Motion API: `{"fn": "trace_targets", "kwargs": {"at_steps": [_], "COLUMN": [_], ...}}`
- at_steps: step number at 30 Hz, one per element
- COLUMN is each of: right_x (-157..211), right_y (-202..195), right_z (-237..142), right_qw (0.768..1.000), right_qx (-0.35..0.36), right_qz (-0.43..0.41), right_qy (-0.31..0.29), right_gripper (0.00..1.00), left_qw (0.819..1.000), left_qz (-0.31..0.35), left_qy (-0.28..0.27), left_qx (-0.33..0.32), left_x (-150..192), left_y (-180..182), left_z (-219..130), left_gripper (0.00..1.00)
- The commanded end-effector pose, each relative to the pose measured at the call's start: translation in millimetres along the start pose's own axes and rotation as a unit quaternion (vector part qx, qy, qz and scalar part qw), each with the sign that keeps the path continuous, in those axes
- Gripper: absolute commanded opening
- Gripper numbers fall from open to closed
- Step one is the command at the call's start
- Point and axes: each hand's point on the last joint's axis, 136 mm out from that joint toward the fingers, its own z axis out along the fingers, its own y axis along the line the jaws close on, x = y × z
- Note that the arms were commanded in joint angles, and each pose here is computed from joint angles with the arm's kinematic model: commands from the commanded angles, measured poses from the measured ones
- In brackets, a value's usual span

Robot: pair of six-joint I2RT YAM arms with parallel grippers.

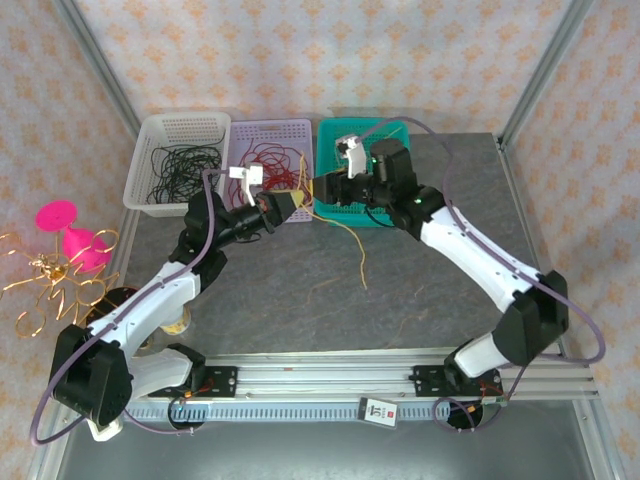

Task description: Untangle the cables

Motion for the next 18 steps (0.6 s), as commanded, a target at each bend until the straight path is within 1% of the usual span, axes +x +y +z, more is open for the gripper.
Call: {"fn": "trace_targets", "kwargs": {"at_steps": [1, 4, 6, 7, 10, 13, 16, 18], "right_x": [-4, 2, 3, 3, 4, 2, -1, -2], "right_y": [26, 26, 25, 24, 19, 9, -8, -19], "right_z": [9, 12, 12, 11, 10, 10, 8, 6], "right_qw": [0.997, 0.996, 0.996, 0.996, 0.996, 0.998, 0.999, 1.0], "right_qx": [-0.081, -0.091, -0.089, -0.089, -0.084, -0.062, -0.026, 0.004], "right_qz": [-0.001, 0.002, 0.0, 0.0, 0.004, 0.009, 0.016, 0.016], "right_qy": [0.013, 0.022, 0.021, 0.021, 0.019, 0.006, -0.011, -0.021], "right_gripper": [0.45, 0.44, 0.41, 0.38, 0.28, 0.13, 0.01, 0.0], "left_qw": [0.999, 0.999, 0.999, 0.999, 0.999, 0.999, 0.998, 0.998], "left_qz": [0.039, 0.037, 0.033, 0.045, 0.045, 0.046, 0.05, 0.053], "left_qy": [-0.003, 0.004, 0.009, 0.009, 0.011, 0.011, 0.012, 0.013], "left_qx": [0.026, 0.021, 0.018, 0.017, 0.018, 0.021, 0.021, 0.018], "left_x": [-13, -12, -10, -10, -10, -11, -12, -13], "left_y": [-24, -22, -20, -20, -19, -21, -24, -24], "left_z": [-3, -1, 0, 0, 2, 2, 1, 1], "left_gripper": [0.0, 0.0, 0.0, 0.0, 0.0, 0.0, 0.0, 0.0]}}
